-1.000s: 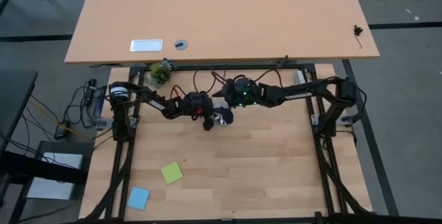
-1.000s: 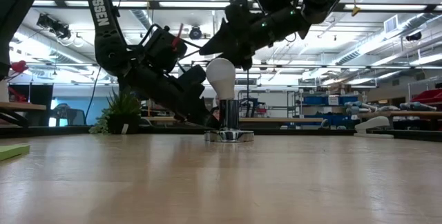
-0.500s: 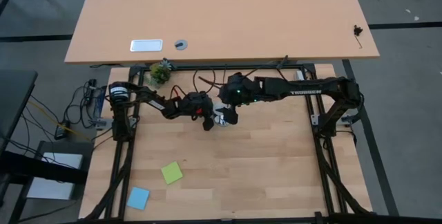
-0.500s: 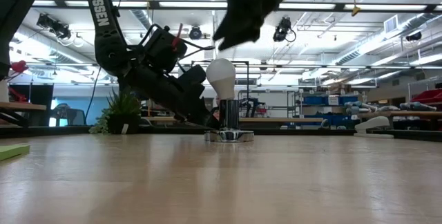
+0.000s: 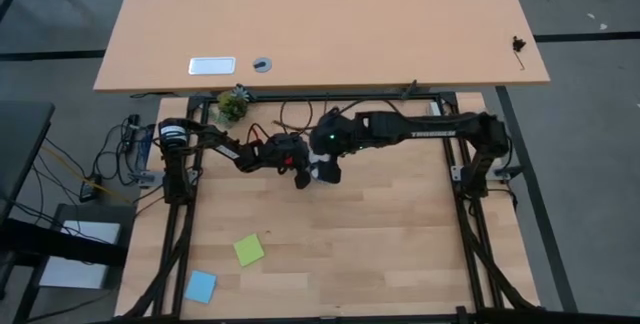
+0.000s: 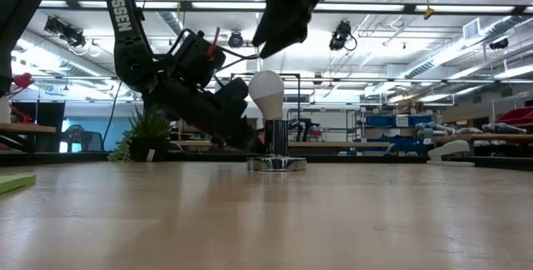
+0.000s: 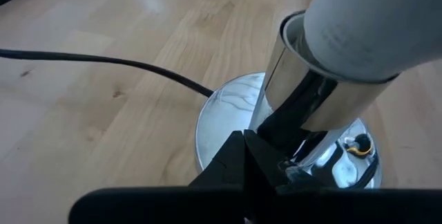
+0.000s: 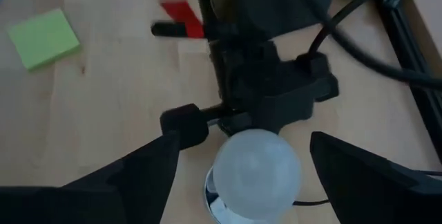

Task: Screw lightbulb
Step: Insert the lightbulb into the lamp

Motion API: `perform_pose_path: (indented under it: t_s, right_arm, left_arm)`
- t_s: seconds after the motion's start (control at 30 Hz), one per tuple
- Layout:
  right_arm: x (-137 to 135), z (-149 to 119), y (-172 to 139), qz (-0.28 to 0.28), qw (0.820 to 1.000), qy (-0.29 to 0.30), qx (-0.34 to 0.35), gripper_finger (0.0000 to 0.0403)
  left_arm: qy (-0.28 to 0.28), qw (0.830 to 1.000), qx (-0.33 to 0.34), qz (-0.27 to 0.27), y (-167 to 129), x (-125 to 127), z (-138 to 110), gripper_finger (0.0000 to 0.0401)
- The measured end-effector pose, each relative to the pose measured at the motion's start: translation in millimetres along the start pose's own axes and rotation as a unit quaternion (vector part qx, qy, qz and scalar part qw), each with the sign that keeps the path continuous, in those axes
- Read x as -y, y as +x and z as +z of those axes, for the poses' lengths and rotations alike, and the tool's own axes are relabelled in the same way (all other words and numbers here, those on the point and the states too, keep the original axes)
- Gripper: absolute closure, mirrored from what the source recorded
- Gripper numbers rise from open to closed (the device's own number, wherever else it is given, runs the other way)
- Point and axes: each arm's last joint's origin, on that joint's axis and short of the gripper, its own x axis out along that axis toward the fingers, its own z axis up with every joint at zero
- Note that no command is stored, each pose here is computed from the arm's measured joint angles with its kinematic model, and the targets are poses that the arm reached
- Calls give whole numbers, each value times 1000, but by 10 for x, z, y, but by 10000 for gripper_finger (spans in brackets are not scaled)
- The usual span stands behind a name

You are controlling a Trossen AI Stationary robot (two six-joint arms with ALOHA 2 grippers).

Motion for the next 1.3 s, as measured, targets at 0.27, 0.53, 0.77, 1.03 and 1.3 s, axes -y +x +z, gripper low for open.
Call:
perform_pose_path:
  t_s: [0.27,0.53,0.77,1.03,1.3]
  right_arm:
    - [-4,-11,76,-4,1000,-3,-7,64]
    - [-6,-29,76,-4,1000,3,-16,66]
    - [0,-92,72,-16,999,7,-48,66]
    - [-3,-132,71,-17,998,5,-68,66]
    - [-8,-242,148,-21,996,0,-88,66]
  left_arm:
    - [-1,1000,4,-7,3,30,9,401]
    - [-7,1000,24,-13,3,63,46,401]
    - [-7,1000,26,-13,3,64,51,401]
    - [-8,1000,26,-13,3,64,50,401]
    - [-10,1000,25,-13,3,63,49,401]
